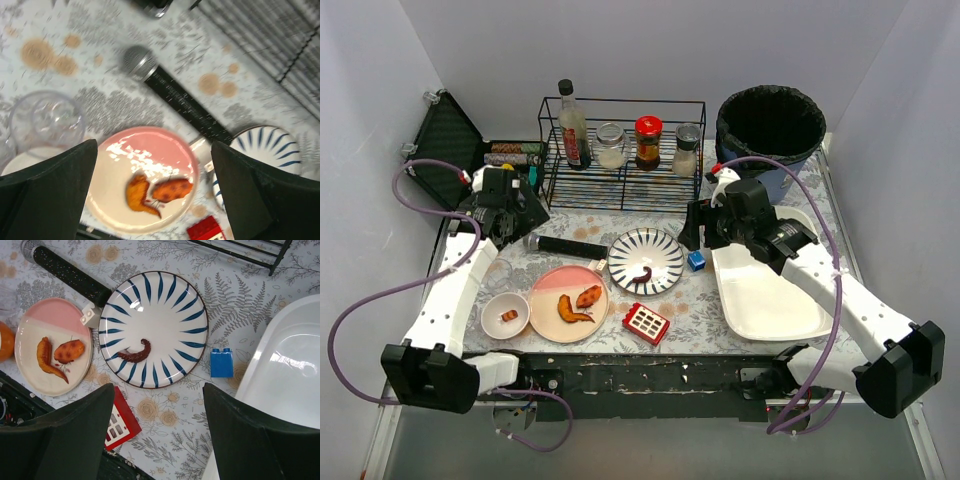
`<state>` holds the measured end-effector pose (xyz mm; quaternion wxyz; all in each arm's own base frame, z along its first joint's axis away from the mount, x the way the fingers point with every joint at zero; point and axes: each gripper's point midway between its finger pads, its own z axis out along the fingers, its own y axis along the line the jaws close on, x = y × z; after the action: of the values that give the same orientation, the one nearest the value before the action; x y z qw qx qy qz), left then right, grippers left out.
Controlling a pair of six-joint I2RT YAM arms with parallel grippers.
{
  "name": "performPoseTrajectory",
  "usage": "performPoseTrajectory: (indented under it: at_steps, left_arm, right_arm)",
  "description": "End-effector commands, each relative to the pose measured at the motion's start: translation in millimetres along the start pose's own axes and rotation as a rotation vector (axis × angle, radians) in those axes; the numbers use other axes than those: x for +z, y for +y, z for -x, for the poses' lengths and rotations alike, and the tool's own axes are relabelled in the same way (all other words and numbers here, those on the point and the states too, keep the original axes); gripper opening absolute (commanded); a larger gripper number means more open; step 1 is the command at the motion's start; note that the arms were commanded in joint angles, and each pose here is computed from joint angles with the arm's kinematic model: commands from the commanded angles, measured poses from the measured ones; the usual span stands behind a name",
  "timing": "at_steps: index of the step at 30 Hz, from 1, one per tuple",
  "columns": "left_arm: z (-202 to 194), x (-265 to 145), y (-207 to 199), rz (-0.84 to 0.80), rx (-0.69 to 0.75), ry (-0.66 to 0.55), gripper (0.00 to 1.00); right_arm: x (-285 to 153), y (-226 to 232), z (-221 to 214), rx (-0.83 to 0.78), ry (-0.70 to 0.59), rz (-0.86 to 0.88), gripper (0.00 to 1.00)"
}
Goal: Clear the kitchen counter
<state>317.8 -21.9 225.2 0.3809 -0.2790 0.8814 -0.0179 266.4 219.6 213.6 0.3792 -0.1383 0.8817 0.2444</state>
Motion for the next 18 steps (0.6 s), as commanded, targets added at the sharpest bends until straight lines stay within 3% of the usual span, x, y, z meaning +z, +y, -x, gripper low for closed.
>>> performPoseTrajectory:
  at_steps: [1, 5, 11, 18]
  left_arm:
    - [-20, -22, 37, 0.105, -0.048, 0.006, 0.98]
    - [-52, -10, 52, 0.168, -0.043, 0.101, 0.98]
    - [-79, 12, 68, 0.218, -0.05, 0.129, 0.97]
    - [-70, 34, 62, 0.231, -0.019, 0.095, 0.97]
  right_arm:
    - [3, 15, 16, 0.002, -0.057, 0.059, 0.79]
    - [7, 17, 12, 0.005, -0.047, 0.071, 0.8]
    - [8, 16, 7, 0.005, -0.041, 0.071, 0.79]
    - [9, 13, 5, -0.01, -0.035, 0.061, 0.8]
